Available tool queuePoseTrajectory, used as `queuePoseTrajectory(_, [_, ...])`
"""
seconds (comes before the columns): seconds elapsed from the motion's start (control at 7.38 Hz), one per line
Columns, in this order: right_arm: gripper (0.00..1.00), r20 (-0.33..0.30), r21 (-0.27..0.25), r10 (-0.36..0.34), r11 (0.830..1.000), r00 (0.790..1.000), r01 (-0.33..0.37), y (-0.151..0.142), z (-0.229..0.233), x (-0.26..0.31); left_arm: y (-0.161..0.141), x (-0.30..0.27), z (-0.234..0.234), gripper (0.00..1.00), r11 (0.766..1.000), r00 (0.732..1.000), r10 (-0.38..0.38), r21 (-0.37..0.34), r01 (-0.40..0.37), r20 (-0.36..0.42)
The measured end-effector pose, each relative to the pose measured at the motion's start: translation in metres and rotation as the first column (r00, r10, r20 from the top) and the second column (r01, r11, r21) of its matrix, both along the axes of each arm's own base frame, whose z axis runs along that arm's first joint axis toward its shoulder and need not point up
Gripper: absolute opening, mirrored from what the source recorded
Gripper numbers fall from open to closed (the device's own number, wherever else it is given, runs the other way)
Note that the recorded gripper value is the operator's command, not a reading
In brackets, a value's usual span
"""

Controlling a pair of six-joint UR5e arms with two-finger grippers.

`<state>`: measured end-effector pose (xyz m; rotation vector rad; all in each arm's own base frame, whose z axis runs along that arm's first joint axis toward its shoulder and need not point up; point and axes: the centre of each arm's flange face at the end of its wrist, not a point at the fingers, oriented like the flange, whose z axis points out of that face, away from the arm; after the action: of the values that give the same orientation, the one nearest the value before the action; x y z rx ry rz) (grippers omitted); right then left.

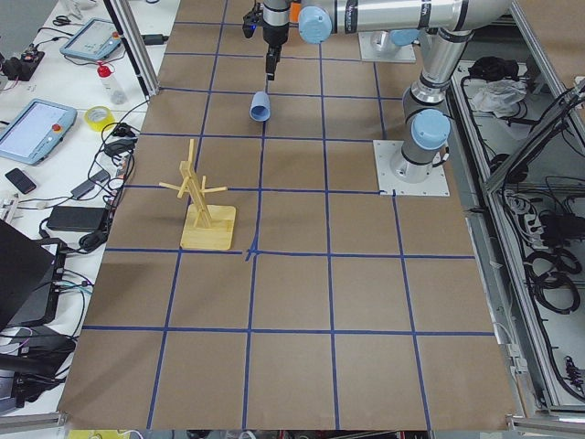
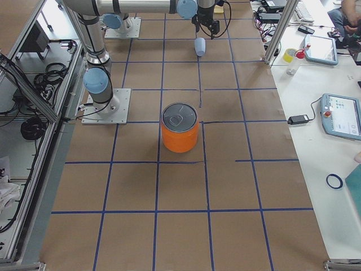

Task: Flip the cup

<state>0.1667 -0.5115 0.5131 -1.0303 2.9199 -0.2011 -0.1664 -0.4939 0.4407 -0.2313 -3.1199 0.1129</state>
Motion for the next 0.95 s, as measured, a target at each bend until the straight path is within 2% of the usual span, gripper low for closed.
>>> queuePoseTrajectory(0.14, [1.00, 0.002, -0.016, -0.156, 0.988, 0.988, 0.156, 0.011, 0.018, -0.011, 0.000, 0.000, -0.001, 1.00, 1.000, 1.000, 0.000, 0.002, 0.000, -0.002])
queuePoseTrajectory(0.27, [1.00, -0.005, -0.030, -0.314, 0.949, 0.949, 0.314, 0.018, 0.029, -0.017, 0.000, 0.000, -0.002, 1.00, 1.000, 1.000, 0.000, 0.005, 0.000, -0.005])
queuePoseTrajectory(0.41, [1.00, 0.004, -0.034, -0.449, 0.893, 0.894, 0.448, 0.021, 0.034, -0.020, -0.001, -0.001, -0.003, 1.00, 1.000, 1.000, 0.000, 0.008, 0.000, -0.005])
queuePoseTrajectory(0.54, [1.00, 0.025, -0.035, -0.546, 0.837, 0.838, 0.546, 0.021, 0.038, -0.020, -0.002, 0.000, -0.005, 1.00, 1.000, 1.000, -0.002, 0.010, 0.002, -0.005])
queuePoseTrajectory(0.68, [1.00, 0.053, -0.051, -0.606, 0.792, 0.794, 0.608, 0.015, 0.039, -0.020, -0.003, 0.001, -0.005, 1.00, 1.000, 1.000, -0.014, 0.010, 0.014, -0.016])
queuePoseTrajectory(0.81, [1.00, 0.077, -0.070, -0.629, 0.771, 0.774, 0.633, 0.006, 0.037, -0.019, -0.006, 0.002, -0.007, 1.00, 0.998, 0.997, -0.066, 0.007, 0.067, -0.045])
queuePoseTrajectory(0.95, [1.00, 0.087, -0.072, -0.633, 0.766, 0.769, 0.639, 0.001, 0.034, -0.018, -0.012, 0.006, -0.012, 1.00, 0.993, 0.990, -0.118, 0.009, 0.119, -0.074])
